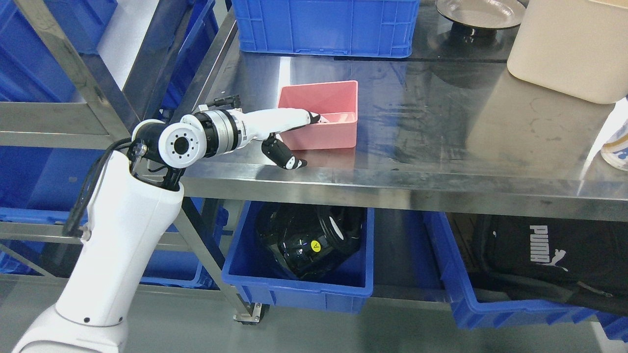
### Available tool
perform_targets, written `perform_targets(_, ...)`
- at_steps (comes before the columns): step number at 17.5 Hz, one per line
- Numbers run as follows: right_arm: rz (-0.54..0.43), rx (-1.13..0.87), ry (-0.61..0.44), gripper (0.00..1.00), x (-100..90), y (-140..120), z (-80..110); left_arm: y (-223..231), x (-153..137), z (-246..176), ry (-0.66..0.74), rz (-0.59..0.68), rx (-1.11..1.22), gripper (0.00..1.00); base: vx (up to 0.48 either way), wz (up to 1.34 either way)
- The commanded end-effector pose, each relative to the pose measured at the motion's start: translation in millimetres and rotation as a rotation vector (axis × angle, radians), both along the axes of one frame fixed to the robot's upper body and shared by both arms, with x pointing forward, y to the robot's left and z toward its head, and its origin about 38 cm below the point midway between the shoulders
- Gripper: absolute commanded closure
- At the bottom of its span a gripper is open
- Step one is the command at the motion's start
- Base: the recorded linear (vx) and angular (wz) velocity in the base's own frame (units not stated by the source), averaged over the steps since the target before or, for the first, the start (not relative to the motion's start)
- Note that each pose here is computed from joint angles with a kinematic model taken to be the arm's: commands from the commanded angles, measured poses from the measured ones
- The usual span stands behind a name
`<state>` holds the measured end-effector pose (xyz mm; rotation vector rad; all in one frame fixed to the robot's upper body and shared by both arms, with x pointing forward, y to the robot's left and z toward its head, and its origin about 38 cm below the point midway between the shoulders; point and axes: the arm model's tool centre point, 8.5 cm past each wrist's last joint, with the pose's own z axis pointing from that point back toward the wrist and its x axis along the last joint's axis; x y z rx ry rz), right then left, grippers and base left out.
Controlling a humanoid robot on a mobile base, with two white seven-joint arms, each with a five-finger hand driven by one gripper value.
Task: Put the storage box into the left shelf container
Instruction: 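Hook the left hand fingers over the near rim of the pink box, then lift the pink box off the shelf with the left hand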
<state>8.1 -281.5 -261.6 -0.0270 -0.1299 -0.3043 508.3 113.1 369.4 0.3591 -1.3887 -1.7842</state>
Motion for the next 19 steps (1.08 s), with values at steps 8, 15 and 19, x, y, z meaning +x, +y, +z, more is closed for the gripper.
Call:
perform_targets(8, 0.056, 0.304, -0.102, 0.00, 8.1, 16, 5.5, -15, 14, 10, -0.020, -0.120, -0.138, 1.00, 0.001, 0.03)
perform_targets(15, 0.055, 0.304, -0.101, 0.00, 7.1, 16, 5.5, 0, 5, 40, -0.170, -0.156, -0.165, 1.00, 0.004, -0.01)
perform_targets(19, 0.056, 0.304, -0.102, 0.00, 8.1, 16, 5.5, 24, -4, 55, -0.313, -0.173, -0.154, 1.00, 0.000, 0.00)
